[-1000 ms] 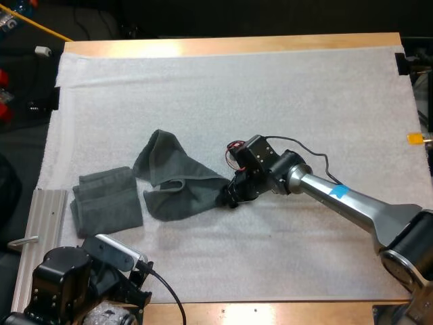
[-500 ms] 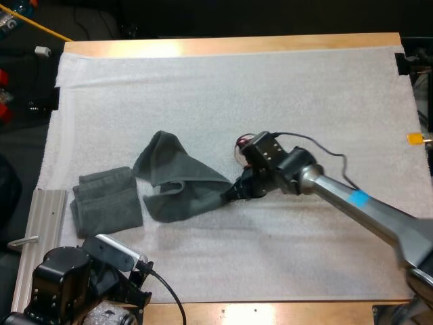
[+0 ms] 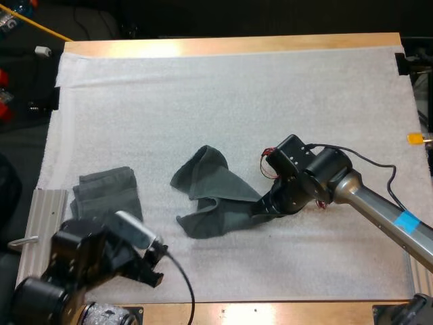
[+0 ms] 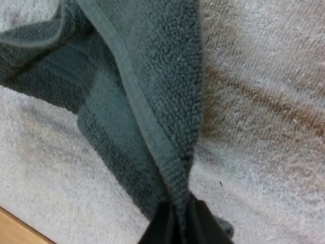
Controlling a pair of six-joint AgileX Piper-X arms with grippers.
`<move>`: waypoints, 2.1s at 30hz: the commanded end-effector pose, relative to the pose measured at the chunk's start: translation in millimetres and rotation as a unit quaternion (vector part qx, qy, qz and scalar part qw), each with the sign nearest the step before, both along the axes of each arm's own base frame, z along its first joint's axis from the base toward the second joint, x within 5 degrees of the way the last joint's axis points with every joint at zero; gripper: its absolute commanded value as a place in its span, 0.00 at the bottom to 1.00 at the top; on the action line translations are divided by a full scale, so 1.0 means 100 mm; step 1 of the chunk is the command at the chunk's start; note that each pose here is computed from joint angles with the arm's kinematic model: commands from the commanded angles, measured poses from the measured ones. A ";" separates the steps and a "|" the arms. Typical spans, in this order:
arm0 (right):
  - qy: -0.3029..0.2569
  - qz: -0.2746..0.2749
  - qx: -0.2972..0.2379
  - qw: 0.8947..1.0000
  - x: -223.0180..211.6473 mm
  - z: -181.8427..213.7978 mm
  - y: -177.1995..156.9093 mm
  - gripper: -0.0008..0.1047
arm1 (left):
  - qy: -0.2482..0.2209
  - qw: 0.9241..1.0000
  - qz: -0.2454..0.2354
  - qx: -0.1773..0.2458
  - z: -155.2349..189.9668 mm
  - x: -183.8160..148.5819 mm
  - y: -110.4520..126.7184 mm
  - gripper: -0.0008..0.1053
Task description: Pick towel from pile, fold and stack
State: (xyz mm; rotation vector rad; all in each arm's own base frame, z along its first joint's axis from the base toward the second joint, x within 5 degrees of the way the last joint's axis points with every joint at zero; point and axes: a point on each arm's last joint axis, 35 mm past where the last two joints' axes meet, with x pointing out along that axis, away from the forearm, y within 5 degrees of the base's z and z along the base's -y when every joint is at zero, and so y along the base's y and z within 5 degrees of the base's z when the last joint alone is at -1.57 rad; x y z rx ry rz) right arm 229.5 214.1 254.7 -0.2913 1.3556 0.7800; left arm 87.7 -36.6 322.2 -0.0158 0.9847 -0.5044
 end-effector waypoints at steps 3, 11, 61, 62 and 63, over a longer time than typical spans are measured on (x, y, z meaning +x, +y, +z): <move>-0.004 -0.003 0.002 1.000 0.01 0.02 -0.01 0.01 | 0.027 1.000 -0.013 0.008 -0.09 0.22 -0.08 0.62; -0.004 -0.003 0.002 1.000 0.01 0.02 -0.01 0.01 | 0.055 0.998 -0.013 0.016 -0.37 0.83 -0.27 0.62; -0.064 -0.129 0.077 0.987 -0.72 1.07 -0.61 0.01 | 0.066 0.982 -0.012 -0.175 0.63 0.34 -0.22 0.01; -0.064 -0.130 0.085 0.986 -0.76 1.10 -0.61 0.01 | 0.062 0.982 -0.012 -0.176 0.64 0.32 -0.21 0.01; -0.065 -0.130 0.095 0.985 -0.83 1.14 -0.62 0.01 | 0.058 0.982 -0.013 -0.177 0.66 0.29 -0.20 0.01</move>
